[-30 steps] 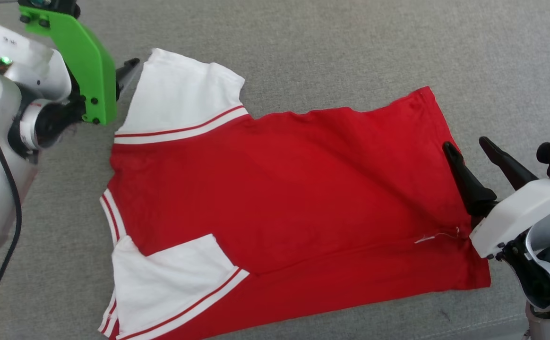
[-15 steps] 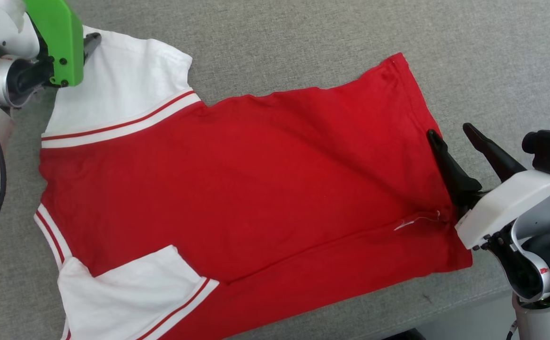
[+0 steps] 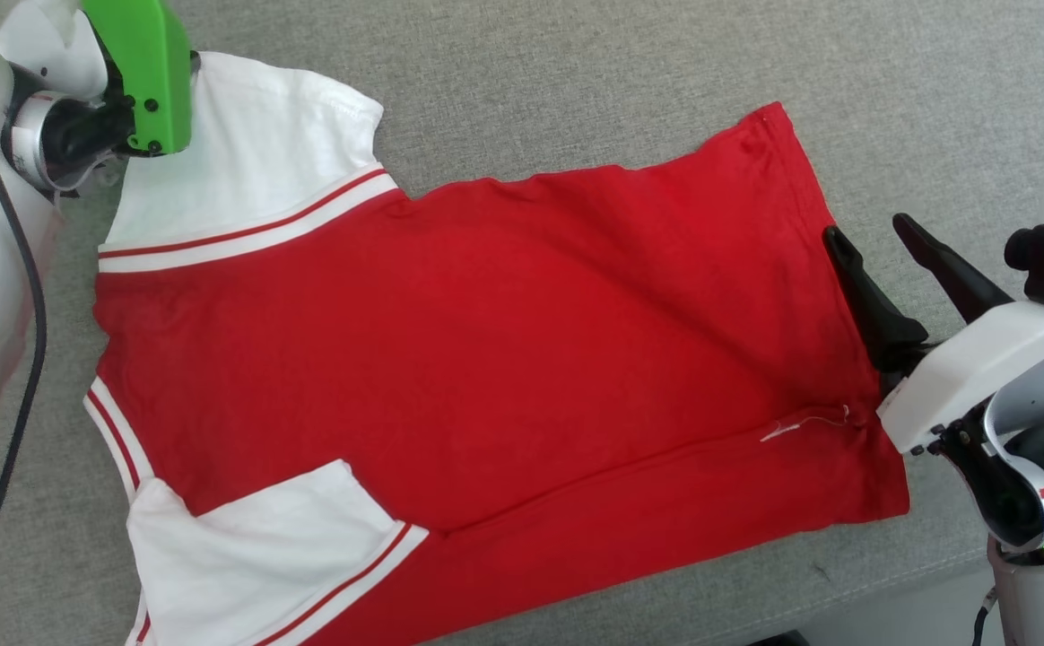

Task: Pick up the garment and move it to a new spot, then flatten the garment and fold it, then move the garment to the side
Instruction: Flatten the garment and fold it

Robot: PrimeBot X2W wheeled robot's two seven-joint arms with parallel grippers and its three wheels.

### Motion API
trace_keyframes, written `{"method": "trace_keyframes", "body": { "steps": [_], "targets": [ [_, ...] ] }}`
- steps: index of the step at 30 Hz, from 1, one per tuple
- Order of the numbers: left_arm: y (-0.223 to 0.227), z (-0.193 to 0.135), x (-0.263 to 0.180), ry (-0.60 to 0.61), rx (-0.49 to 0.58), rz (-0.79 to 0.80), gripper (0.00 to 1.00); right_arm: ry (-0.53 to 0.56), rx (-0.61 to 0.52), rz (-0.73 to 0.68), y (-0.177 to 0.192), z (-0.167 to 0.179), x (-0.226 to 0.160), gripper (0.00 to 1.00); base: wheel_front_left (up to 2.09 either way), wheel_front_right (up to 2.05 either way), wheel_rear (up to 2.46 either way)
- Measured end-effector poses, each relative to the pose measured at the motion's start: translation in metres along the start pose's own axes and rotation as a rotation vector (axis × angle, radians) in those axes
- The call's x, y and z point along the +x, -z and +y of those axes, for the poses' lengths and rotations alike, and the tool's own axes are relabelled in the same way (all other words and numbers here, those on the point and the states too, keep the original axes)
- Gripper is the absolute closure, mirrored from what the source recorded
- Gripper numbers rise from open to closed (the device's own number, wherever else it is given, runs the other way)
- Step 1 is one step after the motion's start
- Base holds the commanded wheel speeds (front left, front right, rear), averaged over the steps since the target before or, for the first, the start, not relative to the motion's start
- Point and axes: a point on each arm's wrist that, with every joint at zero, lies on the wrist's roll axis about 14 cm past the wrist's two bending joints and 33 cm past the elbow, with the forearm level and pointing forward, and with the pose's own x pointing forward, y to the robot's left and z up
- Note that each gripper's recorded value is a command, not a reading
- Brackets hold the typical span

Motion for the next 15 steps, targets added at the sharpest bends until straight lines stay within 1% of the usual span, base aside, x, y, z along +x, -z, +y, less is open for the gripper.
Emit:
{"method": "trace_keyframes", "body": {
  "steps": [5, 9, 13, 15],
  "targets": [
    [-0.007, -0.013, -0.013, 0.025, -0.005, -0.08, 1.0, -0.014, -0.027, 0.022, -0.009, -0.002, -0.001, 0.0, 0.0, 0.0, 0.0],
    [-0.021, -0.027, -0.034, 0.074, -0.022, -0.182, 1.0, -0.023, -0.03, 0.098, -0.008, -0.005, 0.004, 0.0, 0.0, 0.0, 0.0],
    [-0.028, -0.027, -0.058, 0.07, 0.003, -0.251, 1.0, -0.029, -0.033, 0.211, -0.004, -0.006, 0.015, 0.0, 0.0, 0.0, 0.0],
    [-0.025, -0.028, -0.068, 0.071, 0.015, -0.267, 1.0, -0.028, -0.053, 0.259, -0.005, -0.007, 0.022, 0.0, 0.0, 0.0, 0.0]
  ]
}}
